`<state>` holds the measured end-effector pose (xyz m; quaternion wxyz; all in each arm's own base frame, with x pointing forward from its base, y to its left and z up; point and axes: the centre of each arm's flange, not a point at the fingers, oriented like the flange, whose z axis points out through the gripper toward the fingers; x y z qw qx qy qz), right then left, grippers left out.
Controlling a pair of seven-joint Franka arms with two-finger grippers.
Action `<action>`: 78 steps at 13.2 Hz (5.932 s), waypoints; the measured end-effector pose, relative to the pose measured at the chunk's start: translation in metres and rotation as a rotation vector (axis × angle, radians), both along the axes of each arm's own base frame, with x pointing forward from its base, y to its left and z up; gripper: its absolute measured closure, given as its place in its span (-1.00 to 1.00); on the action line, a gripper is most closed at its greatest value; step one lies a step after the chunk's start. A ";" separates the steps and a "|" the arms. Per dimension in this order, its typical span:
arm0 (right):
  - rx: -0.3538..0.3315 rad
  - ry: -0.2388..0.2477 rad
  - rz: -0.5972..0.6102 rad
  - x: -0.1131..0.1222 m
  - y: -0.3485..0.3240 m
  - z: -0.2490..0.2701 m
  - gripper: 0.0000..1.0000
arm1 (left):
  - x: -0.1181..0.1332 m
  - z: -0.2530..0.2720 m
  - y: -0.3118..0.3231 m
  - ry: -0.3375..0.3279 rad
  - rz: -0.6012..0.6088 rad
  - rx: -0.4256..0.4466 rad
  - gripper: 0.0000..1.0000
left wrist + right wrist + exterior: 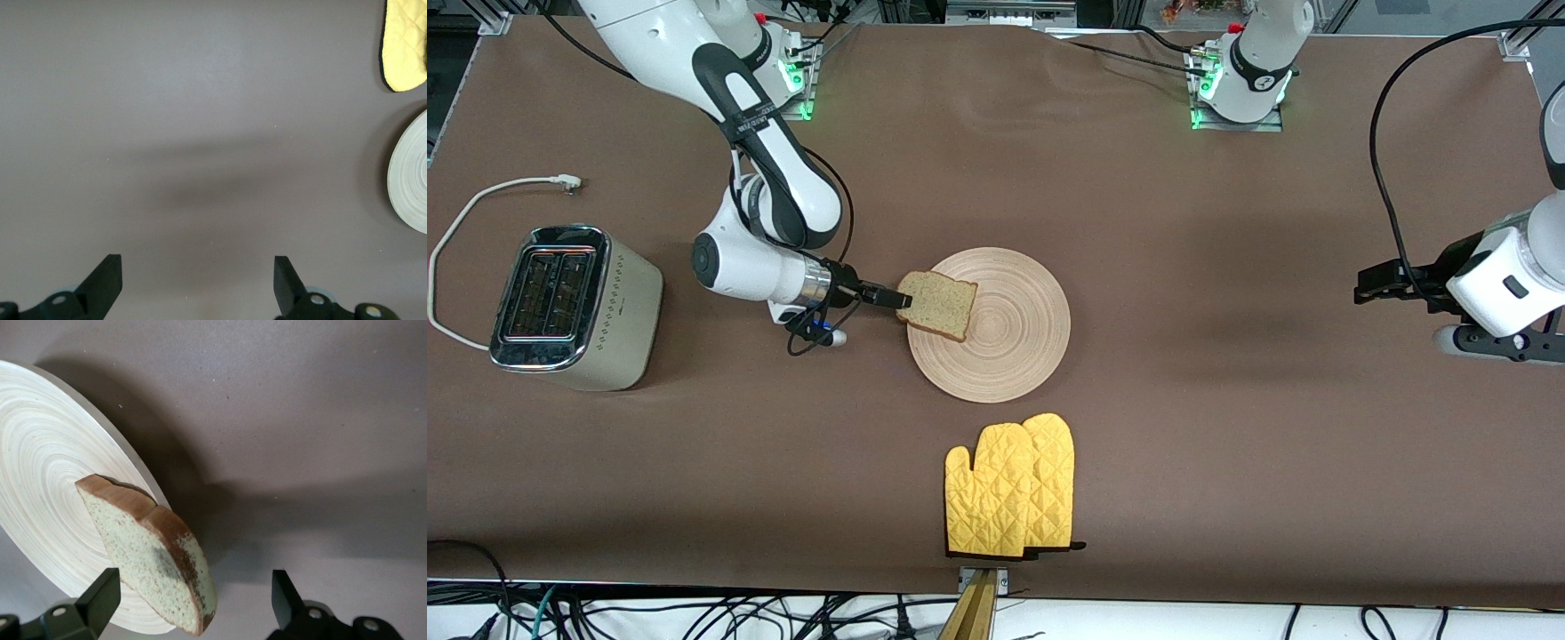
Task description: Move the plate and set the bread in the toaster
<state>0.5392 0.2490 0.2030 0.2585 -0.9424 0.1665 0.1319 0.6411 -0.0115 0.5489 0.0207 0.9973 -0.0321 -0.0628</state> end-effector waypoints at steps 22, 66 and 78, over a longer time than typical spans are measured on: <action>0.051 -0.042 0.019 0.009 0.025 0.014 0.82 | -0.063 -0.002 -0.010 -0.127 0.052 0.034 -1.00; -0.699 0.045 0.444 0.102 -0.437 0.221 0.82 | -0.065 -0.013 -0.019 -0.096 0.035 0.034 -1.00; -0.659 0.029 0.406 0.108 -0.435 0.205 -0.58 | -0.063 -0.017 -0.020 -0.088 0.035 0.034 -1.00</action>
